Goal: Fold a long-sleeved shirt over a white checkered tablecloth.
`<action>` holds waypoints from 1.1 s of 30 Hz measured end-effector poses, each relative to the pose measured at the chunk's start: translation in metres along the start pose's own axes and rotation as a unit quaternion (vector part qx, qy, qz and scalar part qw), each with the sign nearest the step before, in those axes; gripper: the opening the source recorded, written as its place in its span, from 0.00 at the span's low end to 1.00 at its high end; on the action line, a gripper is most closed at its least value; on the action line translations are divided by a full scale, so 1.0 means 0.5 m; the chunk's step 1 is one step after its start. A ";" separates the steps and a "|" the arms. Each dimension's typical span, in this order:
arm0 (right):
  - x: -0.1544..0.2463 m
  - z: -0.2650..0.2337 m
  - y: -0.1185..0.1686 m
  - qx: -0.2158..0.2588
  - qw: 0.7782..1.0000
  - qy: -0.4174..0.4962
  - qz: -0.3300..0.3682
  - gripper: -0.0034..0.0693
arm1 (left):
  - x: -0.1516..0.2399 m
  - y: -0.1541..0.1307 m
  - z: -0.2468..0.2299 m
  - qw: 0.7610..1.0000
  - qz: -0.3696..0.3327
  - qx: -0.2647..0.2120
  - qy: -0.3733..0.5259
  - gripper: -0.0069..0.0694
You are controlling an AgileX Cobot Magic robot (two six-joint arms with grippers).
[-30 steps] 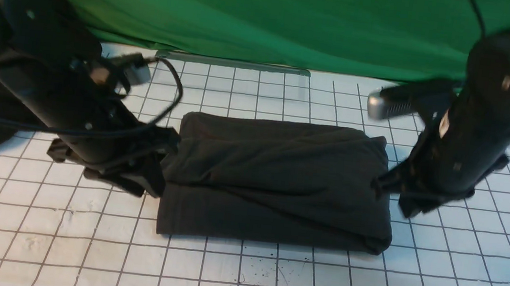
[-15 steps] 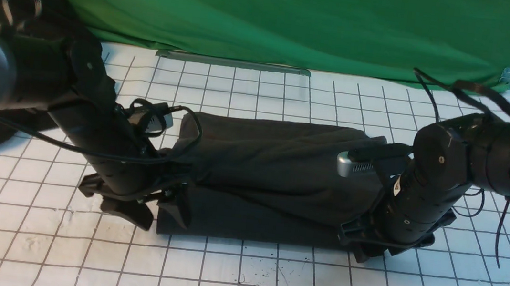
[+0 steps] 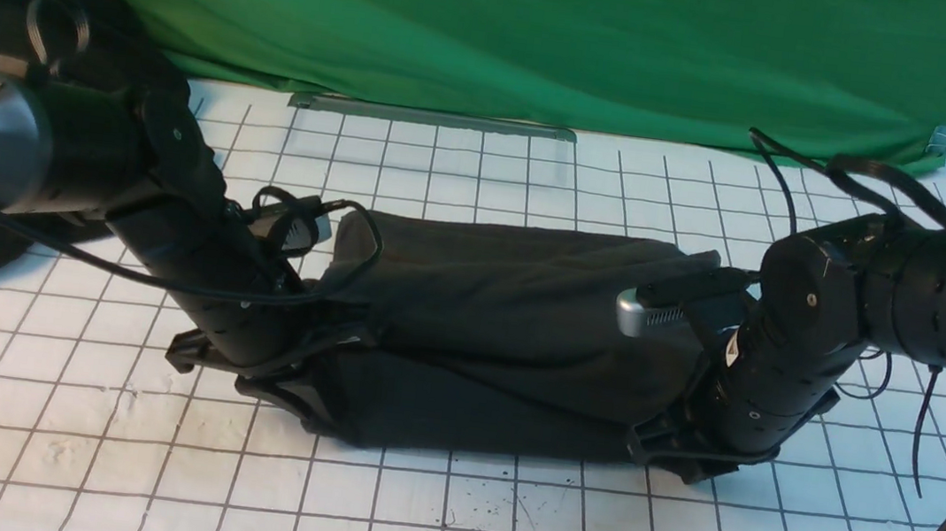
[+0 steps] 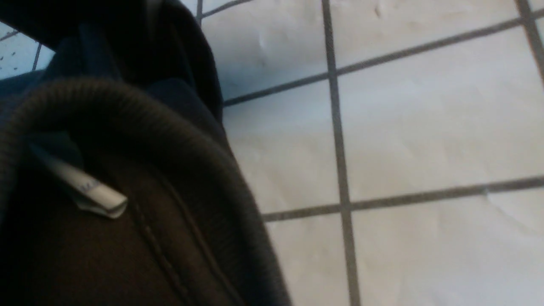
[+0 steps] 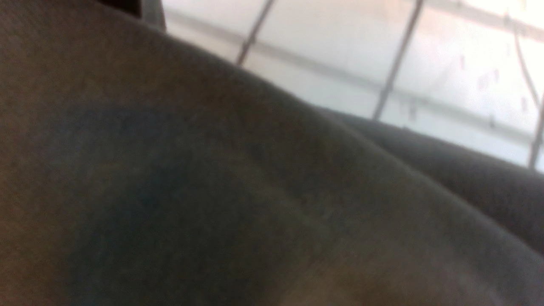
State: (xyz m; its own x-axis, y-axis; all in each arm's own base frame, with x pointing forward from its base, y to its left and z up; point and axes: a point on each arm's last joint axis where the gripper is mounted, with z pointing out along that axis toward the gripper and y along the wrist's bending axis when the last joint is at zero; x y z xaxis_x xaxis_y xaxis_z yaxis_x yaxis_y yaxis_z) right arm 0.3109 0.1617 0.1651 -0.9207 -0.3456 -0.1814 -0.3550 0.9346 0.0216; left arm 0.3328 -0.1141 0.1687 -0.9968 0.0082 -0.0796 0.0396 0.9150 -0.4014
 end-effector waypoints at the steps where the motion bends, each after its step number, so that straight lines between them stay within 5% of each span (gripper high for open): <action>1: 0.004 -0.004 0.000 0.001 1.000 0.009 -0.004 0.12 | 0.002 -0.002 -0.003 1.000 0.001 0.002 0.002 0.14; 9: 0.064 -0.098 -0.004 -0.003 0.999 0.049 -0.009 0.12 | 0.054 -0.053 -0.061 0.999 0.026 0.011 0.034 0.14; 20: 0.116 -0.044 -0.009 -0.004 0.998 0.061 0.008 0.15 | 0.111 -0.077 -0.007 0.998 0.047 -0.017 0.046 0.14; 27: 0.120 -0.040 -0.010 -0.002 0.998 0.062 0.008 0.41 | 0.109 -0.075 -0.005 0.998 0.047 -0.021 0.038 0.19; 33: 0.122 -0.047 -0.011 0.001 0.998 0.060 0.016 0.57 | 0.117 -0.075 -0.011 0.997 0.051 -0.023 0.054 0.38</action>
State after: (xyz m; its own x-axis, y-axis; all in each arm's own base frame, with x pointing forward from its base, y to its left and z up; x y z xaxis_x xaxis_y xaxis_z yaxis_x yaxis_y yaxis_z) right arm 0.2529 0.1334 0.1772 -0.9443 -0.3236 -0.0606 -0.3255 0.9452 0.0242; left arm 0.2728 -0.1459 0.1842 -0.9896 0.1427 -0.0183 0.1399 0.9251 -0.3529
